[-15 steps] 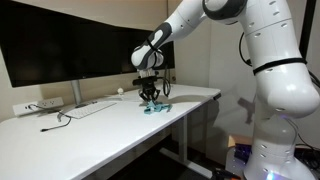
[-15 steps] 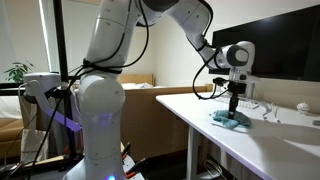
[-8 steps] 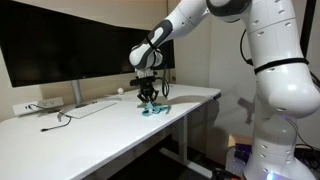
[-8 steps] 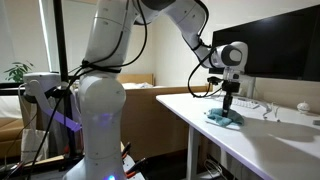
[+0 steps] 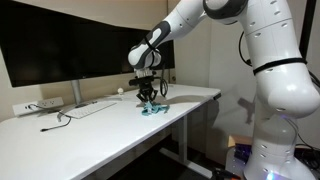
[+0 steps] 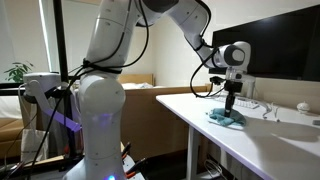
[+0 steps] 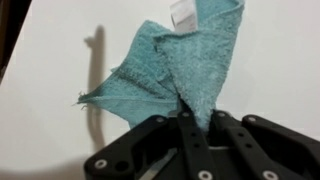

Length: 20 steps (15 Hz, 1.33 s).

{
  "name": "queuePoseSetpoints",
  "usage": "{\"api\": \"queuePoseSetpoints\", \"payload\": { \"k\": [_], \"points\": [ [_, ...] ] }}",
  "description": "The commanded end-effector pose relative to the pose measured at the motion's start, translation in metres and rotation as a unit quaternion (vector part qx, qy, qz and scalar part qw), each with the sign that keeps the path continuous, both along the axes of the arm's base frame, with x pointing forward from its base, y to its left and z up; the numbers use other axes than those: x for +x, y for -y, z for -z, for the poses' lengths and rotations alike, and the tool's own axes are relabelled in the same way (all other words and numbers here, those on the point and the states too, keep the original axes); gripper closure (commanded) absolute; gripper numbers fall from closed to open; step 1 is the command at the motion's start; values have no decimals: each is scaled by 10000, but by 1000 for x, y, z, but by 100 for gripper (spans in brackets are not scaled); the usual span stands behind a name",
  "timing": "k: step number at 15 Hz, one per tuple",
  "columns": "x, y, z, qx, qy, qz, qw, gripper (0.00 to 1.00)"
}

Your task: Use the blue towel to wipe the desk

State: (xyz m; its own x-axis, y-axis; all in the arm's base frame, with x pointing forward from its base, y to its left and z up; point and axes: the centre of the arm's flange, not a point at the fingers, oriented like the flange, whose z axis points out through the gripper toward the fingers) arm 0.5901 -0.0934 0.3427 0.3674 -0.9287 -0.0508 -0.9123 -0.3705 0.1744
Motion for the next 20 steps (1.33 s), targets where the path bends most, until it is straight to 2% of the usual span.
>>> {"api": "queuePoseSetpoints", "payload": {
  "k": [1,11,20],
  "points": [
    [28,-42,15,65,-123,-192,9997,93],
    [56,-181,29,192,-144,-524,9983,93],
    [87,-314,31,267,-43,-1100,9936,93]
  ]
}}
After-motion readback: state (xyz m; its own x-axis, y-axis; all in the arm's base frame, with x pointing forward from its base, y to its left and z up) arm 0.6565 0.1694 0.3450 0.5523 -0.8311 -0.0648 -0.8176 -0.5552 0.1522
